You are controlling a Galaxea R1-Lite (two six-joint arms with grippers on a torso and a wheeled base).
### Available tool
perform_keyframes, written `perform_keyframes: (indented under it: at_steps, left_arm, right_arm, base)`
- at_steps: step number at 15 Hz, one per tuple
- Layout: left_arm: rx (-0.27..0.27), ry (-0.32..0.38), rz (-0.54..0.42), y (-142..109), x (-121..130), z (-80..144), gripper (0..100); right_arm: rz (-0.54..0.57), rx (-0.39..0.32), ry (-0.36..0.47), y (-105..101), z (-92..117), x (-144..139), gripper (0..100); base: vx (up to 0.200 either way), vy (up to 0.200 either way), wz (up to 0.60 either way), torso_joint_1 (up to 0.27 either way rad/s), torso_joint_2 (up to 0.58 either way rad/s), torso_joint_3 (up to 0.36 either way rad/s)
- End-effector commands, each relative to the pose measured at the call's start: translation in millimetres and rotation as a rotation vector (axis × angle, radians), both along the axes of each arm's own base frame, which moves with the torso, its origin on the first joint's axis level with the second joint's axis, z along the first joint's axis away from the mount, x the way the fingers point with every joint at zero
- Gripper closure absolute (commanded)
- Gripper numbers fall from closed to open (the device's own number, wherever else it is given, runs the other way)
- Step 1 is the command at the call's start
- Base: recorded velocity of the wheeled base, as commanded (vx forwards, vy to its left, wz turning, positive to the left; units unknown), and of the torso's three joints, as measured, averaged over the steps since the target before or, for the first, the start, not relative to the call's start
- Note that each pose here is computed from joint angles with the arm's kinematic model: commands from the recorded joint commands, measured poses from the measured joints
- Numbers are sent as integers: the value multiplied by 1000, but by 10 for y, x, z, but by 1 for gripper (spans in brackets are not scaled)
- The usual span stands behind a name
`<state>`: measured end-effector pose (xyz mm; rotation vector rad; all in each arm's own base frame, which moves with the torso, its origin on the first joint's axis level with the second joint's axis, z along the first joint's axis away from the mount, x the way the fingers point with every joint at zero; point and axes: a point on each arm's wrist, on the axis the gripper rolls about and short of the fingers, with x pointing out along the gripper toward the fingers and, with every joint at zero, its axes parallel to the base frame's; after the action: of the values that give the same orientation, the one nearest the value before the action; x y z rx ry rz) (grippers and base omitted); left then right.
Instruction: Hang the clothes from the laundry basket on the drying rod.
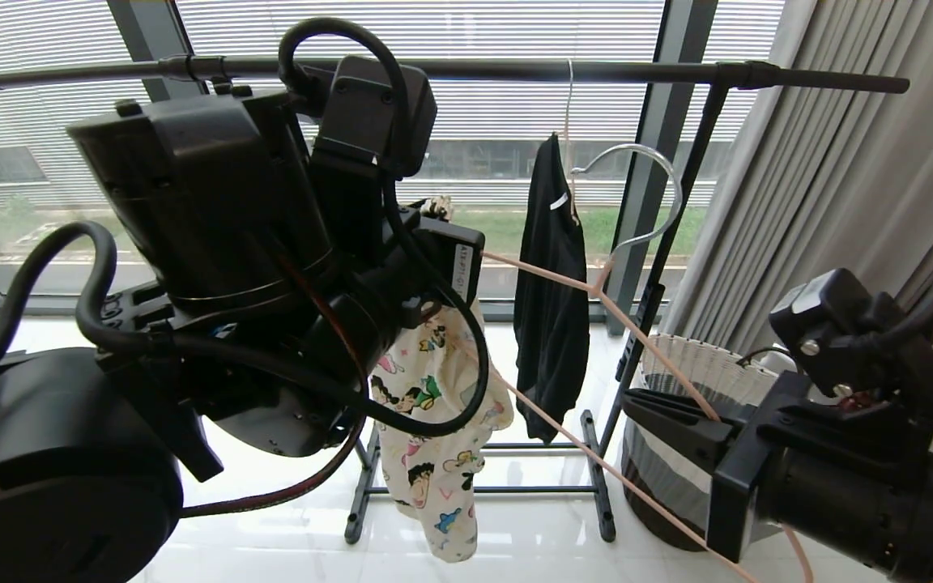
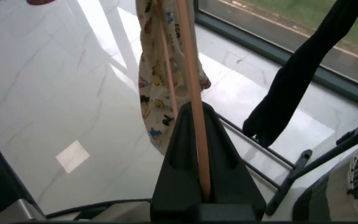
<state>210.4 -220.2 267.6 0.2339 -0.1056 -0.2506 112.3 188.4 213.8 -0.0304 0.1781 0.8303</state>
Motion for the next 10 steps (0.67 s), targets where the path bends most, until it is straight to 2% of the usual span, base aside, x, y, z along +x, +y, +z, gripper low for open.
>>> perform_keyframes:
  at_steps: [1, 7, 10]
  left_arm:
    - [-17, -15, -16, 3, -78, 68, 100]
    - [-58, -7, -65, -141, -296, 94, 100]
    - [-67, -13, -67, -132, -359, 133, 100]
  right_arm:
    - [-24, -27, 23, 114, -73, 127, 100]
    - [-54, 8, 35, 386, -53, 362, 100]
    - [-77, 7, 33, 404, -82, 445, 100]
  base:
    - [0, 0, 0, 0, 0, 0]
    - [0, 0, 0, 0, 0, 0]
    - [0, 0, 0, 0, 0, 0]
